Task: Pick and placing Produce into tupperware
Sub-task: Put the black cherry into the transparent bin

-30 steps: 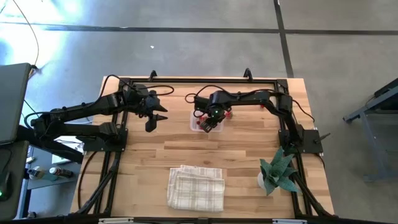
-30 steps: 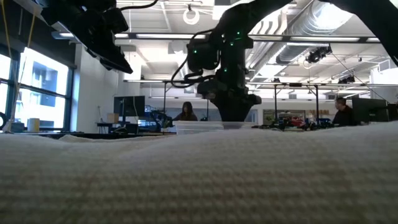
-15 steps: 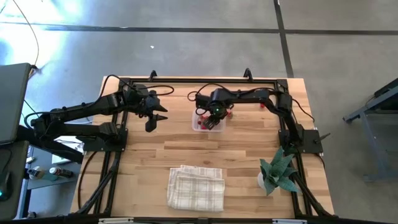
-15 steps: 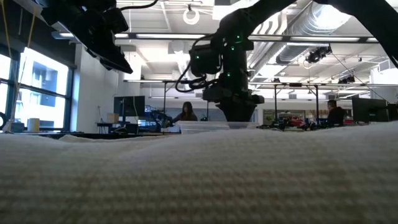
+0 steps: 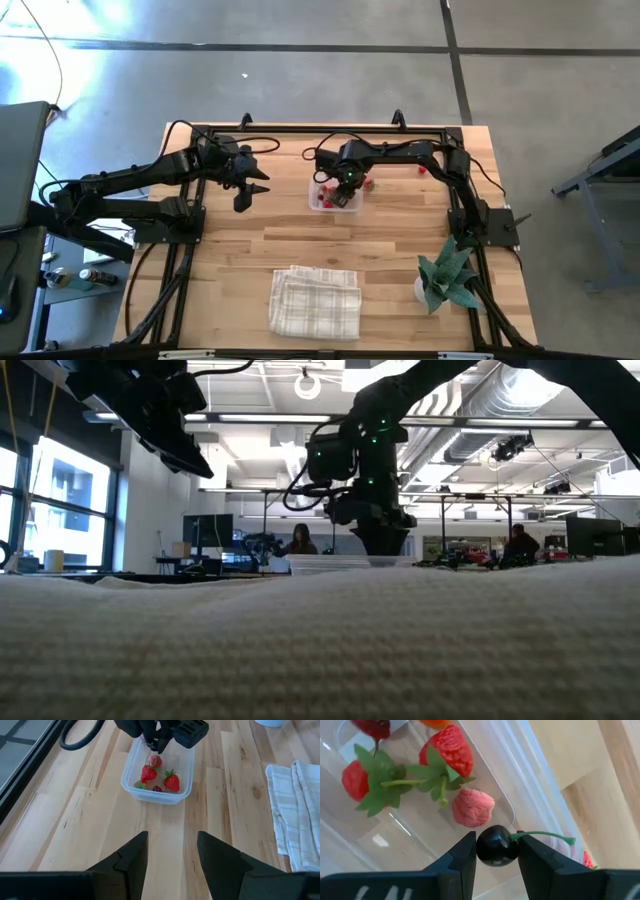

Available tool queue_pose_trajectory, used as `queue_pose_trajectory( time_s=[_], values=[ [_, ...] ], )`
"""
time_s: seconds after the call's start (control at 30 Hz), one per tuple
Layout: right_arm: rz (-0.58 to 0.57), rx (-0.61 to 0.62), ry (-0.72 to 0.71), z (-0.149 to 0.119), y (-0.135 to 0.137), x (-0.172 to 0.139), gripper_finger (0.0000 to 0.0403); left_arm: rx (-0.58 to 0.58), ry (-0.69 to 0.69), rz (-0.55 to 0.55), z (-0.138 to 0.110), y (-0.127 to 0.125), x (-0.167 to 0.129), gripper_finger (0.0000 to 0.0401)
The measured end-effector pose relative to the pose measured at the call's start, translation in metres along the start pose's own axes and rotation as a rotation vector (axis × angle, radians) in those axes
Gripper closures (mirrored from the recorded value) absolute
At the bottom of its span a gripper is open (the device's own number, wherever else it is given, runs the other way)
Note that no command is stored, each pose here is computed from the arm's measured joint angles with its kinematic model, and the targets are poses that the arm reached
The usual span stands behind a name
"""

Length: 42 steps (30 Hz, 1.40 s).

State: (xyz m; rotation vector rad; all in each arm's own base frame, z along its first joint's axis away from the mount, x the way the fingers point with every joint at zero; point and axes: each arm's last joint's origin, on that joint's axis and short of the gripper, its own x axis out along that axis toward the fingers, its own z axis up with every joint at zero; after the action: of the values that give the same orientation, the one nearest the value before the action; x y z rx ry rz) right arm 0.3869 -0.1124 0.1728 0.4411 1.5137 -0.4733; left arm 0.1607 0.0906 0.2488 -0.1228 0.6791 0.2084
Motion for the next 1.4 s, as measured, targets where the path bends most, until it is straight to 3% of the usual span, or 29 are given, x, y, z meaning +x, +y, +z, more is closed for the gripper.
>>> queue_pose_trajectory(
  time_s=[0.27,0.4,0.57,0.8,1.4],
  values=[
    [-0.020,-0.156,0.075,0.002,0.002,0.025,0.0291,0.000,0.000,0.000,0.000,0.000,0.000,0.0242],
    [-0.099,-0.184,0.073,0.001,0.003,0.028,0.0291,0.000,0.000,0.000,0.000,0.000,0.000,0.0242],
    [-0.102,-0.217,0.057,0.003,0.002,0.026,0.0291,0.000,0.001,0.000,0.000,0.000,0.000,0.0242],
    [-0.090,-0.228,0.057,0.003,0.002,0.027,0.0289,0.000,0.001,0.000,0.000,0.000,0.000,0.0242],
    [-0.103,-0.209,0.056,0.003,0.002,0.027,0.0241,0.000,0.000,0.000,0.000,0.000,0.000,0.0242]
  ],
)
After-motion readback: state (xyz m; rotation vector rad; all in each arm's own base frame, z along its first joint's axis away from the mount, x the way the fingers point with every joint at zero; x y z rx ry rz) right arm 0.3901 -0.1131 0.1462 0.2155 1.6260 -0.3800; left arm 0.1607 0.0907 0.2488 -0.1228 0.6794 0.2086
